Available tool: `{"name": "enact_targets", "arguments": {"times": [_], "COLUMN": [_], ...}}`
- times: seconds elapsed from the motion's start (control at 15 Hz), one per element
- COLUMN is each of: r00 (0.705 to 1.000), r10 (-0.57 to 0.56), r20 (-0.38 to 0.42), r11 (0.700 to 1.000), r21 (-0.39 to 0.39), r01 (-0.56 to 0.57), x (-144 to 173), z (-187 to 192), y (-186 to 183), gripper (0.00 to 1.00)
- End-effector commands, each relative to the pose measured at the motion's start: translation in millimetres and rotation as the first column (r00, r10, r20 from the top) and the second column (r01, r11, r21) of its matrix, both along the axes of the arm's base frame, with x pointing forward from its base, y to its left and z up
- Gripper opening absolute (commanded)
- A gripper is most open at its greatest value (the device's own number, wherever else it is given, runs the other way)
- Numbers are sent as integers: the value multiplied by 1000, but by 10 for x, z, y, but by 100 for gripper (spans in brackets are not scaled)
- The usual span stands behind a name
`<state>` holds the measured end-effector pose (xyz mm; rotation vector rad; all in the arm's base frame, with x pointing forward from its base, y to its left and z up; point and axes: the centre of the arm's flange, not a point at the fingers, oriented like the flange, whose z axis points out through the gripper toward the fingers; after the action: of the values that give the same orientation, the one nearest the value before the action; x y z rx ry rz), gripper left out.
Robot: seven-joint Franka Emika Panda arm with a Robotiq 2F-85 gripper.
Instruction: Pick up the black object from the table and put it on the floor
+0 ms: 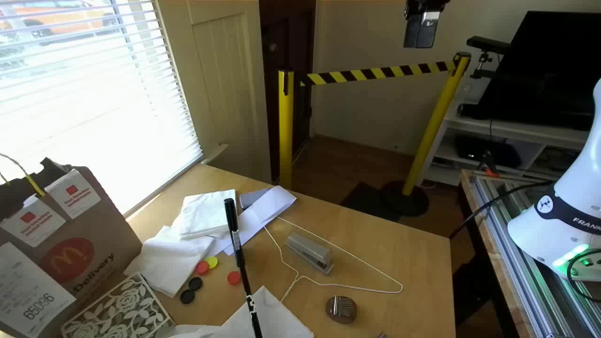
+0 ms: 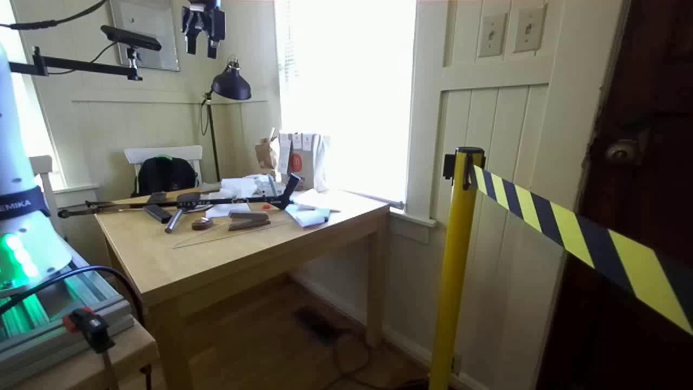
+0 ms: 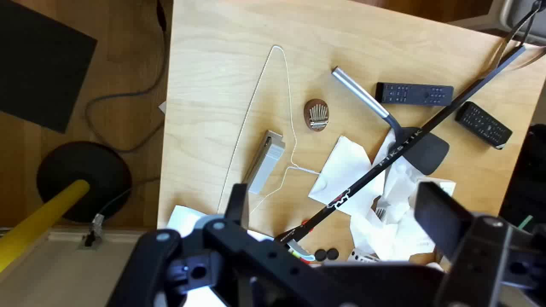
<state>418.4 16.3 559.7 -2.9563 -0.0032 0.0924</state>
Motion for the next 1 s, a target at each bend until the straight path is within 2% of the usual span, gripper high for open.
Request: {"name": "enact_targets", "arguments": {"times": [0.0,0.47,0.73,0.93], "r00": [1000,1000,990,966], "r10": [0,0,-138,-259], "r20": [0,0,1,-5], "r11": [1000,1000,990,965], "r21": [0,0,23,46], "r01": [0,0,138,258], "x": [0,0,520,963], "z": [0,0,-278,-529], "y": [0,0,-263,-553], "gripper": [100,100,100,100]}}
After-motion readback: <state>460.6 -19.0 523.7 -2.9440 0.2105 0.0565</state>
